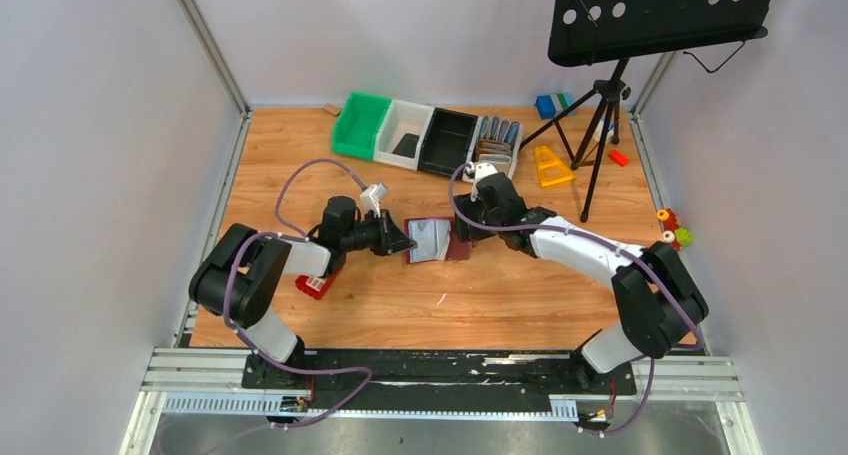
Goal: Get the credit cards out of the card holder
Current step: Remove the credit card from the card holder.
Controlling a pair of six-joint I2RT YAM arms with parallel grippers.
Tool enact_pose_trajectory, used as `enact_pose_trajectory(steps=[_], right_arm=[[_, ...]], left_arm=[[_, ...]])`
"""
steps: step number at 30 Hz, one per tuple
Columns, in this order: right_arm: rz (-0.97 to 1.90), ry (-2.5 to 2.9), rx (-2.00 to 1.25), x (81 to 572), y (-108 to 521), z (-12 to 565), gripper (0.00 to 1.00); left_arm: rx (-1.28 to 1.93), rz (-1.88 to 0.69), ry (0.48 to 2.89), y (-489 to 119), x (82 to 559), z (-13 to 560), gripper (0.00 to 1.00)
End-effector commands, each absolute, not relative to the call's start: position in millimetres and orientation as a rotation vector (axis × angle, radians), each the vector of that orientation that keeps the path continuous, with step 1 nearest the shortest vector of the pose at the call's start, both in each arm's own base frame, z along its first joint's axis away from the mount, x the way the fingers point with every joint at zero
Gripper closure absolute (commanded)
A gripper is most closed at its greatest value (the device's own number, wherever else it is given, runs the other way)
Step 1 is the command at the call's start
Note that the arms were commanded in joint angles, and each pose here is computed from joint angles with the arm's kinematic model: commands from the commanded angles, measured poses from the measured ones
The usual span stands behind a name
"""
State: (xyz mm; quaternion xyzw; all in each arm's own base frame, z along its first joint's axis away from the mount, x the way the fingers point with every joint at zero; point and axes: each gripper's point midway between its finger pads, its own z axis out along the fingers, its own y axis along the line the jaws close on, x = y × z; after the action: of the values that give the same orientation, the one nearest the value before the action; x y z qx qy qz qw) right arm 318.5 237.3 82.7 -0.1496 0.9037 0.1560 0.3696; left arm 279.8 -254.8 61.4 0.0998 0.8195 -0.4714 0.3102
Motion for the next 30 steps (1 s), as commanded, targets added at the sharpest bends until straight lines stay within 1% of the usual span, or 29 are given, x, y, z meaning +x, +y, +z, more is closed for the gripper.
enact_pose_trajectory(steps=[1,6,9,12,16,21,23,27,30], right_arm=[[0.651,2.174,-0.479,311,276,149,0.43],[0.773,2.094,-0.563,293,308,180,0.43],[0.854,2.109,-0.586,289,328,175,0.45],[0.886,2.168,-0.591,292,339,155,0.50],[0.822,2.253,-0.581,306,338,122,0.55],[0.809,2.358,-0.461,320,315,83,0.63],[0.813,2.360,-0.421,323,308,76,0.67],[0.764,2.383,-0.409,326,296,62,0.71],[0.758,2.426,-0.395,327,290,46,0.80]], left_arm=[[0.311,-1.287,2.087,-264,290,78,1.00],[0.308,-1.283,2.091,-264,291,76,1.00],[0.307,-1.286,2.095,-265,290,74,1.00],[0.307,-1.285,2.098,-265,290,74,1.00],[0.304,-1.287,2.104,-265,290,72,1.00],[0.302,-1.296,2.112,-266,290,71,1.00],[0.302,-1.293,2.122,-265,290,69,1.00],[0.296,-1.294,2.157,-266,290,65,1.00],[0.294,-1.283,2.188,-265,289,60,1.00]])
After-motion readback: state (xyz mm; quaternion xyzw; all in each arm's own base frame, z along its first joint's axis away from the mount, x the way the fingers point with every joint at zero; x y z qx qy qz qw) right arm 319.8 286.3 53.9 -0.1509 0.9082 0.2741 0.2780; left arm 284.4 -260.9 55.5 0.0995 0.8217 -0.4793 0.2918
